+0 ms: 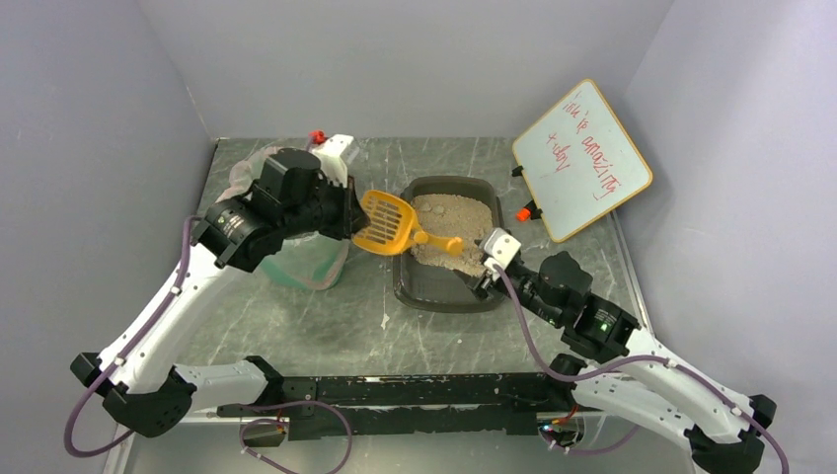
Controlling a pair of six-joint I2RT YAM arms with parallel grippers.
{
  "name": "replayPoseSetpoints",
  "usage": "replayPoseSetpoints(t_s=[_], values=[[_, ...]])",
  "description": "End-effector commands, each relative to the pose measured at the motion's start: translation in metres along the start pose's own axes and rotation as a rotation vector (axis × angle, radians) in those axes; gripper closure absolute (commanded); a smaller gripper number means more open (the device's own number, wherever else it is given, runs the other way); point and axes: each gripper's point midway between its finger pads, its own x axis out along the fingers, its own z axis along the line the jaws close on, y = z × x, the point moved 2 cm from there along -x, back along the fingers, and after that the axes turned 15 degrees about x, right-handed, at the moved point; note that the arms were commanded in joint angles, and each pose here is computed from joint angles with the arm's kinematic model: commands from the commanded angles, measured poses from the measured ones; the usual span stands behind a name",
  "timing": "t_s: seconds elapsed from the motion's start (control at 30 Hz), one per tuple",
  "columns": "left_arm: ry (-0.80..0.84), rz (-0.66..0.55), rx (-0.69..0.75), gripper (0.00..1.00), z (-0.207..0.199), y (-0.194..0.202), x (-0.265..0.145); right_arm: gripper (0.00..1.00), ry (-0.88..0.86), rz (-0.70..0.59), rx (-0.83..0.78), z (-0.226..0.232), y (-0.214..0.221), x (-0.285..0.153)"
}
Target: Clean the litter box
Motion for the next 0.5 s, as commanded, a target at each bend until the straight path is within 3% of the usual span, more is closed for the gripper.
replayPoseSetpoints(t_s=[0.0, 0.13, 0.37, 0.47], values=[[-0.108, -0.147, 0.023, 0.95, 0.032, -0.036, -0.015, 0.27, 0.150, -0.027, 0.138, -0.019, -0.019, -0.002], [-0.121, -0.162, 0.010, 0.95, 0.048, -0.044, -0.010, 0.02, 0.284, -0.069, 0.313, -0.033, -0.022, -0.001], [-0.118, -0.180, -0.045, 0.95, 0.072, -0.042, 0.007, 0.00, 0.288, -0.026, 0.629, -0.040, -0.030, 0.037], [-0.075, -0.203, -0.083, 0.95, 0.076, -0.045, 0.011, 0.03, 0.155, -0.025, 0.806, -0.050, -0.035, 0.055]])
